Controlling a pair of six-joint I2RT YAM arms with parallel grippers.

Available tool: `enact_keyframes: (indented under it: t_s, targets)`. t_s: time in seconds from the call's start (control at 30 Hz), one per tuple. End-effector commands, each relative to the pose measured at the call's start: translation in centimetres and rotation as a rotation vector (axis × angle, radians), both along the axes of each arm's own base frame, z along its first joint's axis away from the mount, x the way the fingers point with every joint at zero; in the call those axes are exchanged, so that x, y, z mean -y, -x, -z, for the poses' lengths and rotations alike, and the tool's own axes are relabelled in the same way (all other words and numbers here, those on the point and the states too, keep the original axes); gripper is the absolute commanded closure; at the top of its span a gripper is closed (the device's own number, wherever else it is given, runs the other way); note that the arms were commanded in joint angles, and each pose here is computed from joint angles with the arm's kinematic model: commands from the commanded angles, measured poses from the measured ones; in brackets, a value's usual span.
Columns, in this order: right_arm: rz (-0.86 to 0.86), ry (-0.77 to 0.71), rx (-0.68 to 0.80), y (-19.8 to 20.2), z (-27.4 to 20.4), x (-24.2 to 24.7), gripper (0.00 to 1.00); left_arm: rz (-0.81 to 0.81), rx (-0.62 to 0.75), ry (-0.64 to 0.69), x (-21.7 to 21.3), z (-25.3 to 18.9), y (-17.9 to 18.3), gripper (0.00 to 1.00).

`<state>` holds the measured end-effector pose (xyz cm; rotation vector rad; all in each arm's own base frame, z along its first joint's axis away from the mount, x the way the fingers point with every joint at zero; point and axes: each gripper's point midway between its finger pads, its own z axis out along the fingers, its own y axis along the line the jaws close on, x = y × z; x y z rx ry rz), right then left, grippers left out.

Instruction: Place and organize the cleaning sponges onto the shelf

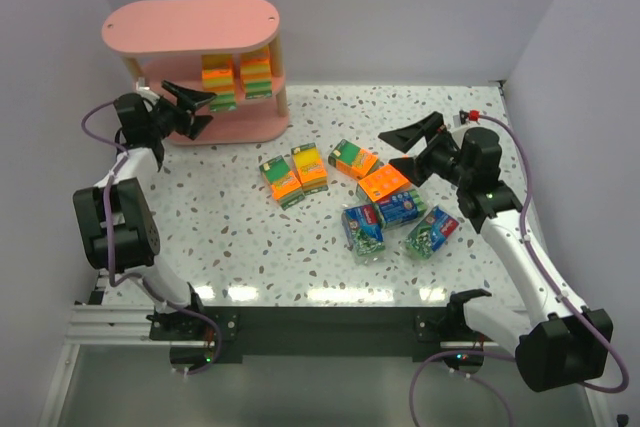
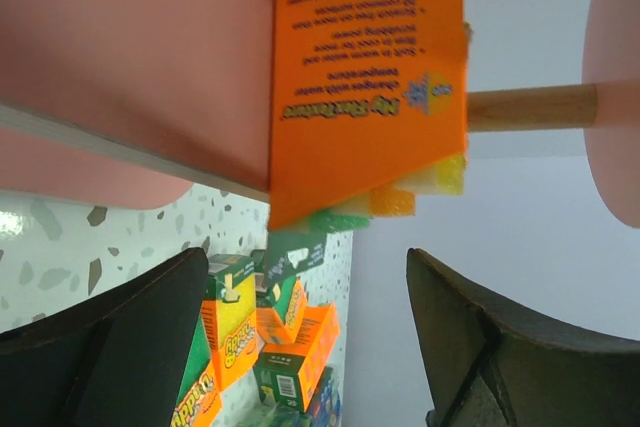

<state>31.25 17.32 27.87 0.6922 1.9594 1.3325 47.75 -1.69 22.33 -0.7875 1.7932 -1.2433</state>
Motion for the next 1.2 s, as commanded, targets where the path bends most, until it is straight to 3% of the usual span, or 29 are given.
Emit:
enact_keyframes:
  t_s: [0.0,0.47,0.6,0.8,0.87,0.97,1.17]
  targets:
    - [-0.03,-0.006,0.03,0.6,-0.7,-0.2,0.01,-0.026,0.008,-0.029,-1.4,-0.1,-1.7,0.14]
    - [-0.042,-0.007,0.016,-0.1,-0.4,-0.5,0.01,0.025,-0.009,-0.012,-1.6,0.3,-6.3,0.15]
    - [-0.051,0.021,-0.012,-0.3,0.6,-0.5,0.01,0.041,0.022,-0.008,-0.7,-0.6,-5.7,0.14]
    - [-0.071,0.105,-0.034,-0.2,2.3,-0.2,0.01,0.065,0.093,0.002,0.8,-3.7,-1.6,0.05]
    - [-0.057,0.168,-0.045,-0.6,2.9,0.4,0.01,0.084,0.096,0.009,1.6,-4.0,0.7,0.01]
    - [-0.028,0.407,-0.061,-1.0,4.7,2.9,0.01,0.121,0.119,0.006,2.8,-4.5,3.9,0.0]
    - [0.025,0.852,-0.322,-1.2,9.3,9.3,0.01,0.18,0.141,-0.073,4.7,-4.5,9.5,0.0]
